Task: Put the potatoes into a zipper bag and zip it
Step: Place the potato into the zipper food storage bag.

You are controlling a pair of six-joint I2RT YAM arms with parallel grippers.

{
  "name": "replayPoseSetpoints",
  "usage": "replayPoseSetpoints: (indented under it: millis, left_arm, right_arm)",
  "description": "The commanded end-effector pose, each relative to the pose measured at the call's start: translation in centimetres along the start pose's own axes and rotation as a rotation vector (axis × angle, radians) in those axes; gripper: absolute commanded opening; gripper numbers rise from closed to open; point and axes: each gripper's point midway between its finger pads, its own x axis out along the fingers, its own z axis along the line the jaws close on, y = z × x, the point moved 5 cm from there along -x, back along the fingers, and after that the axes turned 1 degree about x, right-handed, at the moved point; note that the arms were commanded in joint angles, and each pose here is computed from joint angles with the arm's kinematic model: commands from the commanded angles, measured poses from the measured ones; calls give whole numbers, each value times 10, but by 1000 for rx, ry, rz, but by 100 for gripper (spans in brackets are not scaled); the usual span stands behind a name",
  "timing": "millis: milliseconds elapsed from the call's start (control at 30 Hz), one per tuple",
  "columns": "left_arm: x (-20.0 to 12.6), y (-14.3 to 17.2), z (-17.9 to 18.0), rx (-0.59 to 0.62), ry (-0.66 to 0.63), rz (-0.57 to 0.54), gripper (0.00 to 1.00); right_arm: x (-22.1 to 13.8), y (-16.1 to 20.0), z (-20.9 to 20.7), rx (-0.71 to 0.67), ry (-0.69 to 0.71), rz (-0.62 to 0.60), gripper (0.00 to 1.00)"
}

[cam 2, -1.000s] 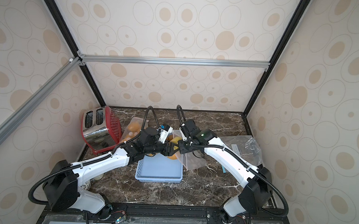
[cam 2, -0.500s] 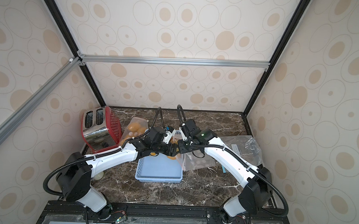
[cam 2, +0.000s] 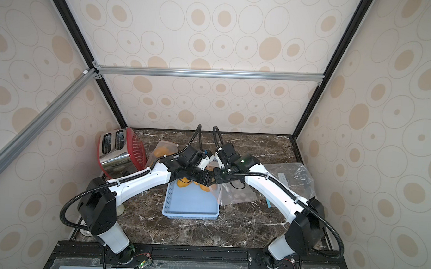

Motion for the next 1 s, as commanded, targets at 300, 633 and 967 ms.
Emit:
replayPoseSetpoints:
  millis: [300,633,967]
  left_arm:
    - [-26,-28,-28,74,107,-47,79]
    - [-42,-35,-25,65,72,-95,80]
    - [-88,-19,-4,10,-24,-232,71]
  right_arm:
    - [7,-6,13,49,-141,15,0]
    - [5,-6,7,108,-206,15,0]
    - [3,-10,-3,162,-252,-2,0]
